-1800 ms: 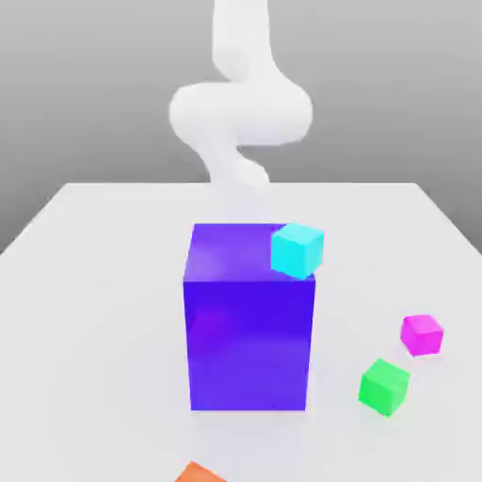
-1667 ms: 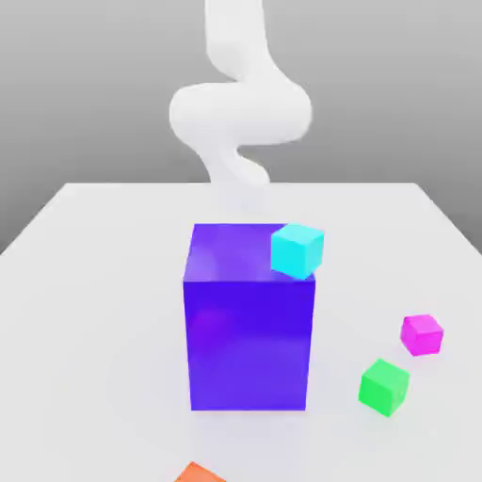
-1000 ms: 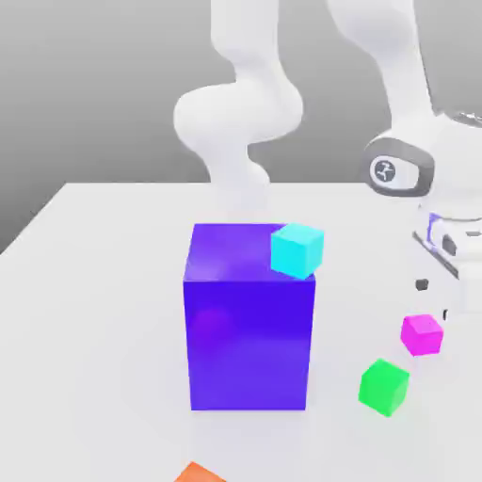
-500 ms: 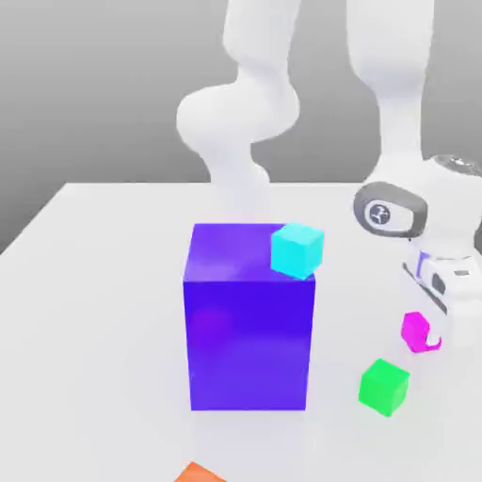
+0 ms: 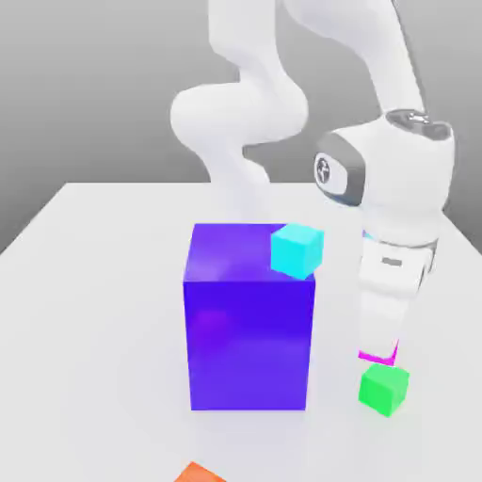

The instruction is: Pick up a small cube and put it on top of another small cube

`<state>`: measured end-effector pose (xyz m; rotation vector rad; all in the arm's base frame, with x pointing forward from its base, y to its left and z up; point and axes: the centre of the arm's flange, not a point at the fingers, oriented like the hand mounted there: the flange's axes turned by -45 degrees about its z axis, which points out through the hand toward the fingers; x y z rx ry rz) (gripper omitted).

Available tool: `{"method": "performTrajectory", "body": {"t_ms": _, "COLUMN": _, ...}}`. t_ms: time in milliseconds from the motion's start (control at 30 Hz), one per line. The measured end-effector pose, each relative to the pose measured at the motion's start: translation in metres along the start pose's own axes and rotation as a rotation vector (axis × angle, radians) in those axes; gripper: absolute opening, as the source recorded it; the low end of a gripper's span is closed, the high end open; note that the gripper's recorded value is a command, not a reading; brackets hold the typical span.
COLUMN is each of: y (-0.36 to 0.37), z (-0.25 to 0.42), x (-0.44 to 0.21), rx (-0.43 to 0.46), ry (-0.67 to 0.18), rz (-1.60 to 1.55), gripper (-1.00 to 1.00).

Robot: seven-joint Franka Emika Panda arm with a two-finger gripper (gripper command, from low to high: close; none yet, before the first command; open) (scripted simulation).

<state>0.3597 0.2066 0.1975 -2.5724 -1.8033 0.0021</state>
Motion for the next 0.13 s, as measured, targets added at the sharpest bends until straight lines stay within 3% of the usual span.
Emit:
{"method": "performTrajectory", "body": {"t_ms": 33, "y": -0.0013, "z": 0.0113, "x": 0.0004, "rx": 0.0, "ry": 0.0, "rz": -0.002, "gripper": -1.0}}
{"method": "performTrajectory", "body": {"t_ms": 67, "y": -0.002, "z": 0.0173, "x": 0.0004, "rx": 0.0, "ry": 0.0, "rz": -0.003, "gripper": 1.0}}
{"method": "performTrajectory", "body": {"t_ms": 133, "y": -0.0021, "z": 0.0173, "x": 0.0004, "rx": 0.0, "ry": 0.0, "rz": -0.003, "gripper": 1.0}}
